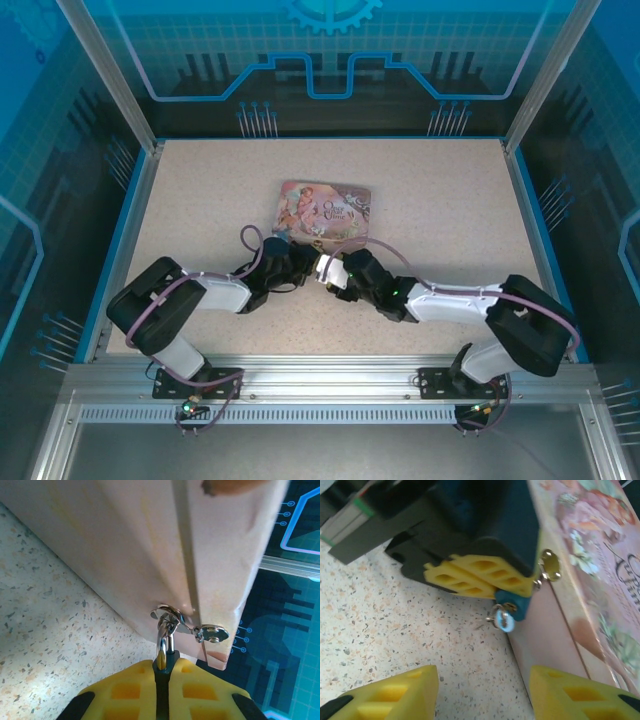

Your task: Unlock the padlock with the key

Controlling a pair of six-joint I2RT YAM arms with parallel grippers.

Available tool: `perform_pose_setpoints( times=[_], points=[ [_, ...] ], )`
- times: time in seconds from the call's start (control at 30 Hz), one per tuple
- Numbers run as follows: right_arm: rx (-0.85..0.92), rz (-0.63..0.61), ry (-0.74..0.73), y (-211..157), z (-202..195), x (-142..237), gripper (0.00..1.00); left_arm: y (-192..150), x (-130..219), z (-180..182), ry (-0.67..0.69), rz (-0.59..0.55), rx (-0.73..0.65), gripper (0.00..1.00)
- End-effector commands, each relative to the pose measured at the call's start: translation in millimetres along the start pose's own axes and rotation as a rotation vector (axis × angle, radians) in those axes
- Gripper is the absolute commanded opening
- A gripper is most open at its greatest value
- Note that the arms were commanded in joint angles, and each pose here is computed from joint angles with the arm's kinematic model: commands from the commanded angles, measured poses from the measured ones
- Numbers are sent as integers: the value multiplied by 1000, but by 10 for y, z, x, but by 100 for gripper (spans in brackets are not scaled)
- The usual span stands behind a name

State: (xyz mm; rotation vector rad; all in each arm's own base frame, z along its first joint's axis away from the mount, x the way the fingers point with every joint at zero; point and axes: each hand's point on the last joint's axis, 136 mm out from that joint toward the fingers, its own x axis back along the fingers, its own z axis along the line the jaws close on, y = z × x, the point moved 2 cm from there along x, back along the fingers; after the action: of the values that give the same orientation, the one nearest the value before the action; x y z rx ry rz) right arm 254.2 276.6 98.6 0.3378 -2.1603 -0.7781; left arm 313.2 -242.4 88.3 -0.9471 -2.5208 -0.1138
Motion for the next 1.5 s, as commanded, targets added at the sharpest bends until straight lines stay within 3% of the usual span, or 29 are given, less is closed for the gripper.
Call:
perform_pose_setpoints(
  times=[0.0, 0.33, 0.73, 1.03, 1.13, 1.27, 1.47],
  points=[
    [115, -44, -81, 218, -99, -34, 49, -13, 60, -271, -84, 21, -10, 0],
    [169, -69, -98, 318, -106, -179, 40, -15, 75, -276, -75, 31, -15, 0],
    [160, -32, -106, 236, -137, -311, 19, -10, 71, -294, -78, 31, -15, 0],
    [121, -5, -174, 177, -235, -377, 17, -17, 69, -303, -81, 36, -13, 0],
    [110, 1, -191, 171, -270, -402, 10, -11, 72, -301, -82, 35, -12, 0],
    [30, -7, -192, 186, -329, -377, 1, -8, 77, -308, -85, 33, -11, 0],
    [-165, -17, -171, 168, -344, -334, 0, -2, 72, -299, -84, 28, -8, 0]
  ],
)
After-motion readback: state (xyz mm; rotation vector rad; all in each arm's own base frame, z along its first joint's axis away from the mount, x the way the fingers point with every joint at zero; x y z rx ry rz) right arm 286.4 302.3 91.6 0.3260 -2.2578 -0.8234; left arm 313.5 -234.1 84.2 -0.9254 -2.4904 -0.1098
